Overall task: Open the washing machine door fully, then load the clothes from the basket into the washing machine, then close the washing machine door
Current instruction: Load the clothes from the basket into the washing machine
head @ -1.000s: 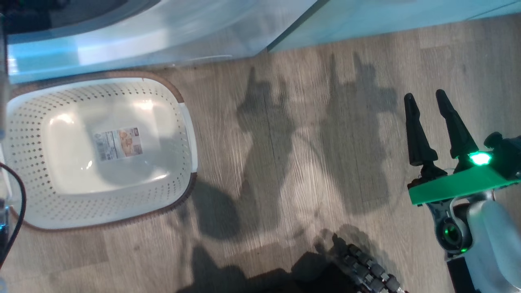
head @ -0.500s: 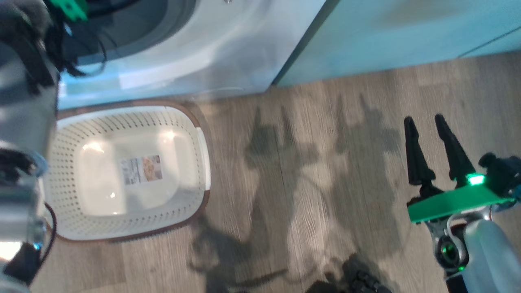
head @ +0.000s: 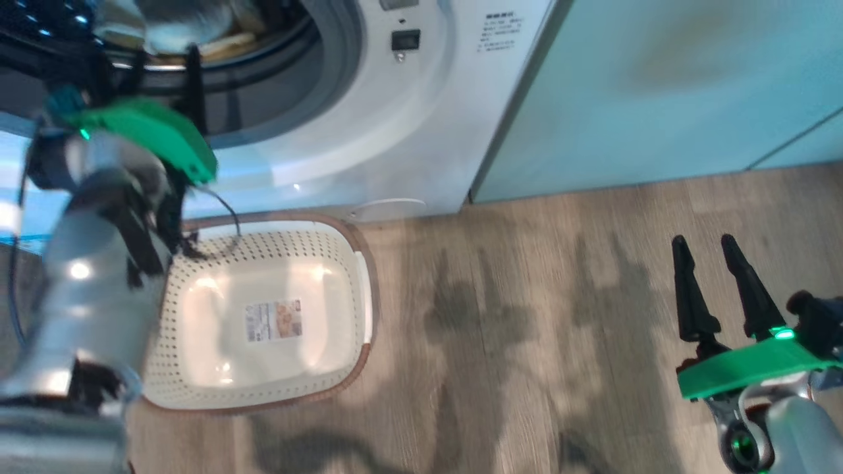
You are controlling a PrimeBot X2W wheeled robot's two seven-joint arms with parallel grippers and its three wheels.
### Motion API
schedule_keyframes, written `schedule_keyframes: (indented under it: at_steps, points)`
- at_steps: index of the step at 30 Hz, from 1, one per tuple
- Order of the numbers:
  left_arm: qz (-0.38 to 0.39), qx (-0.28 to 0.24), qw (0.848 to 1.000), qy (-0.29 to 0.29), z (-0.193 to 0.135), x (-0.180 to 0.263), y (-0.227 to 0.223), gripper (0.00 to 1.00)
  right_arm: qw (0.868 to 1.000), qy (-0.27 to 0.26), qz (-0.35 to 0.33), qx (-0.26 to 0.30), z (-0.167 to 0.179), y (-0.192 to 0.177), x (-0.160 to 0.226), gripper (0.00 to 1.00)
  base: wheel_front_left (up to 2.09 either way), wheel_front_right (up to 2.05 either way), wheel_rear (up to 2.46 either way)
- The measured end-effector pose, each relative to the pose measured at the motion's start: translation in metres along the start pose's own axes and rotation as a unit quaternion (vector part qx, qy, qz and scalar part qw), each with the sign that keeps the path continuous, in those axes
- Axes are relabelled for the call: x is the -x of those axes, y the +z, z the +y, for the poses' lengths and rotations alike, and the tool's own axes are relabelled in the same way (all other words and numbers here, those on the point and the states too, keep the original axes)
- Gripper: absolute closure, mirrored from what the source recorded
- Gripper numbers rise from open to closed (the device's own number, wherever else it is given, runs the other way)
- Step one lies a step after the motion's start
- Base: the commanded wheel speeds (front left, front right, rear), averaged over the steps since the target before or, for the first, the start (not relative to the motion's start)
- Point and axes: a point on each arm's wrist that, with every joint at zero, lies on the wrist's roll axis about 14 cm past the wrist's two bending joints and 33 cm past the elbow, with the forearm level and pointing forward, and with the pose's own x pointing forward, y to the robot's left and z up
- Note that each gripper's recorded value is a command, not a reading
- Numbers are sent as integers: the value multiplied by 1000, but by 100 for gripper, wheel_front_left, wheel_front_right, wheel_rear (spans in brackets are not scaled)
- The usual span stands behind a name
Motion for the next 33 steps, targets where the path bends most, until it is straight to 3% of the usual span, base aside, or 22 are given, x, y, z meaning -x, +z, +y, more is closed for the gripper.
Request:
schedule_keyframes:
  at_steps: [7,13,33]
  points:
    - [-14,3,1000,-6,-1,34,2,0,1000,8,-7,1,3,5,8,0,0,0,0]
    - [-30,8,999,30,25,74,6,0,1000,15,-15,-5,7,9,15,0,0,0,0]
    - [-68,-13,993,101,60,176,18,0,999,35,-34,-15,19,18,39,0,0,0,0]
